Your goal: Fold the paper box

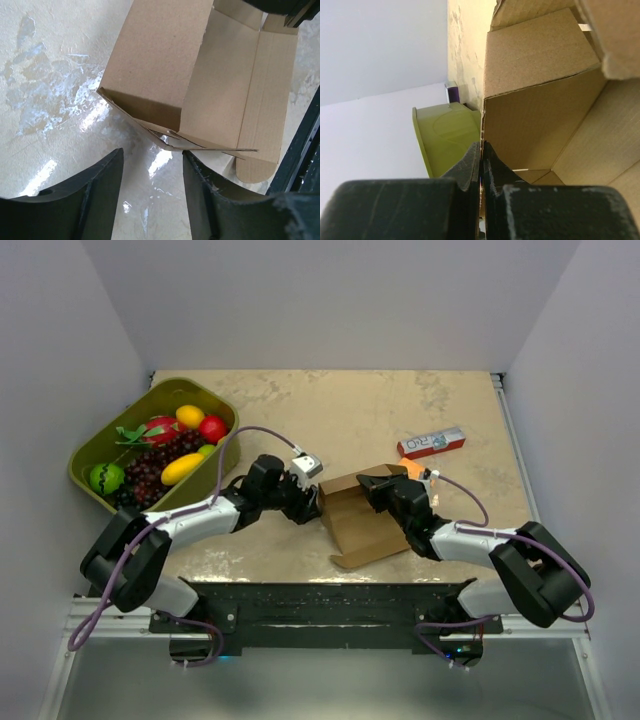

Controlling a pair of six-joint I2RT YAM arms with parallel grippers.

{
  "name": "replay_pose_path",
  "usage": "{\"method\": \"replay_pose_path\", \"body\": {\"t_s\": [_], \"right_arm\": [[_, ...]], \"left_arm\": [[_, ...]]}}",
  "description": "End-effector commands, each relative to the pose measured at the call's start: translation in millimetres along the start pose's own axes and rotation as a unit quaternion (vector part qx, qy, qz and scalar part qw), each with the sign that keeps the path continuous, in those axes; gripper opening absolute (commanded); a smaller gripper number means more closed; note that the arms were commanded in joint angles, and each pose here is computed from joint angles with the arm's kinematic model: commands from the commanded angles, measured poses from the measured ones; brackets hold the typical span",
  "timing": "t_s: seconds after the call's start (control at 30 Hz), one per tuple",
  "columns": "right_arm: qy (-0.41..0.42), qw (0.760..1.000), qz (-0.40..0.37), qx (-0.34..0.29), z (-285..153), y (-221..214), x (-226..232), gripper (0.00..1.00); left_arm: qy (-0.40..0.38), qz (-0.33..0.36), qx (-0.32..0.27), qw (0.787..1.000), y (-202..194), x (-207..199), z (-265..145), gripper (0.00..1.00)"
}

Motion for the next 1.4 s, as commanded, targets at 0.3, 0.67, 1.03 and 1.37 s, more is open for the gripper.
{"method": "replay_pose_path", "body": {"t_s": [0.3, 0.67, 1.03, 1.37], "right_arm": [[0.001, 1.000, -0.008, -0.009, 0.9, 2.6, -1.9, 0.00], [0.001, 1.000, -0.011, -0.008, -0.3, 2.2, -1.5, 0.00], [-0.001, 1.000, -0.014, -0.009, 0.0, 3.1, -5.7, 0.00], [0.001, 1.000, -0.017, -0.013, -3.0, 5.2, -5.9, 0.00]], "left_arm": [[0.014, -0.013, -0.087, 0.996, 43.5, 3.8, 9.8, 0.50], [0.073, -0.044, -0.166, 0.982, 69.7, 14.0, 11.4, 0.50], [0.131, -0.059, -0.219, 0.965, 80.8, 25.4, -7.5, 0.50], [0.110, -0.043, -0.210, 0.970, 56.9, 9.7, -6.2, 0.62]]}}
Point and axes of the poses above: each gripper's point midway between its finger pads, its own z axis out along the fingers, its own x axis along the line the jaws close on, y = z × x, the point moved 2 cm from there along -z, back along the fingers, and after that the axes turned 10 degrees about z, right-handed, at the moved point
